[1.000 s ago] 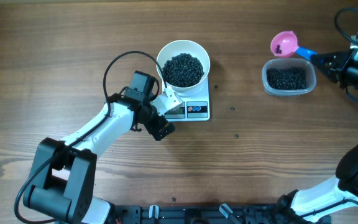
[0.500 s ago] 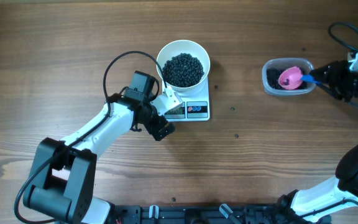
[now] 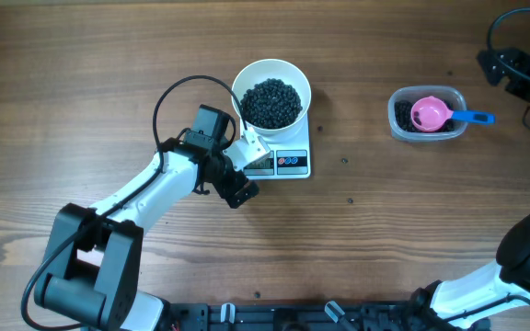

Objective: Scoop item into bowl and weigh 150g on scale

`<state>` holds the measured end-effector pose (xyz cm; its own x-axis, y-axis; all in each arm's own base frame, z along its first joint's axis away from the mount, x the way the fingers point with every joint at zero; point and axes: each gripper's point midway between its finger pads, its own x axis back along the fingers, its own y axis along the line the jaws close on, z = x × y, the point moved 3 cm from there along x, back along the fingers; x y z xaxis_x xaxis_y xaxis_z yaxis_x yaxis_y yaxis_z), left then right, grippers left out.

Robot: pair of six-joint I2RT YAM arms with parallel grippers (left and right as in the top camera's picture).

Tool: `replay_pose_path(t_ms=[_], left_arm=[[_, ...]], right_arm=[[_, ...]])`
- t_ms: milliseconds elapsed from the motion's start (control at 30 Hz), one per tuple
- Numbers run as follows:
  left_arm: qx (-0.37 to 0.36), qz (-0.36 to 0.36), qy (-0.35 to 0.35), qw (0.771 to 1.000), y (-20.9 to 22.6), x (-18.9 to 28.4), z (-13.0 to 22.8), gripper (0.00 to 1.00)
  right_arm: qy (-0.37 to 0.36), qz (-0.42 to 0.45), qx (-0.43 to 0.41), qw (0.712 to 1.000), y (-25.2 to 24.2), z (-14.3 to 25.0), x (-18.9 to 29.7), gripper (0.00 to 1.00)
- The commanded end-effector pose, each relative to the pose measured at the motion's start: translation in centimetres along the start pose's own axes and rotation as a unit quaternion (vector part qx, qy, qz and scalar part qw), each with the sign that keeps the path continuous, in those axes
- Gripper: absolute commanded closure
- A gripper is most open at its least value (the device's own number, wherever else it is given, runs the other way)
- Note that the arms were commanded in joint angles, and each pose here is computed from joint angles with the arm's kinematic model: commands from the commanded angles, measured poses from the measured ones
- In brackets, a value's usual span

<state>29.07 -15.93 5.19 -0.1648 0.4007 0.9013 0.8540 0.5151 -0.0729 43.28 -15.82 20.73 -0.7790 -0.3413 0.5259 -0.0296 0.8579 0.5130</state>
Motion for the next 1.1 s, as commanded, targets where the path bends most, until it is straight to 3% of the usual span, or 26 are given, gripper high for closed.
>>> replay_pose_path(t_ms=[0,167,300,600,733,867,967,1067], left_arm=[[-0.006,0.011,-0.002,1.0,-0.3,-0.3,0.1,0.0],[-0.006,0.011,-0.002,1.0,-0.3,-0.3,0.1,0.0],[-0.007,0.011,-0.002,1.0,-0.3,-0.3,0.1,0.0],[-0.006,0.011,-0.002,1.0,-0.3,-0.3,0.1,0.0],[-0.007,0.011,-0.002,1.0,-0.3,-0.3,0.1,0.0],[-0.006,0.011,-0.002,1.0,-0.3,-0.3,0.1,0.0],[-0.006,0.011,-0.002,1.0,-0.3,-0.3,0.1,0.0],[-0.006,0.011,-0.002,1.0,-0.3,-0.3,0.1,0.0]], right_arm=[[-0.012,-0.034,-0.029,0.999,1.8,-1.0,0.8,0.0],[-0.023,0.095,-0.093,0.991,-1.9,-1.0,1.0,0.0],[-0.031,0.172,-0.092,0.98,-4.1,-1.0,1.6,0.0],[-0.037,0.17,-0.084,0.981,-3.1,-1.4,2.1,0.0],[-0.121,0.162,-0.003,0.979,3.5,-5.7,5.7,0.0],[-0.25,0.089,0.121,0.957,15.5,-9.9,11.3,0.0],[-0.296,0.062,0.163,0.939,22.4,-8.9,15.9,0.0],[-0.301,0.039,0.273,0.913,27.1,-6.9,17.8,0.0]])
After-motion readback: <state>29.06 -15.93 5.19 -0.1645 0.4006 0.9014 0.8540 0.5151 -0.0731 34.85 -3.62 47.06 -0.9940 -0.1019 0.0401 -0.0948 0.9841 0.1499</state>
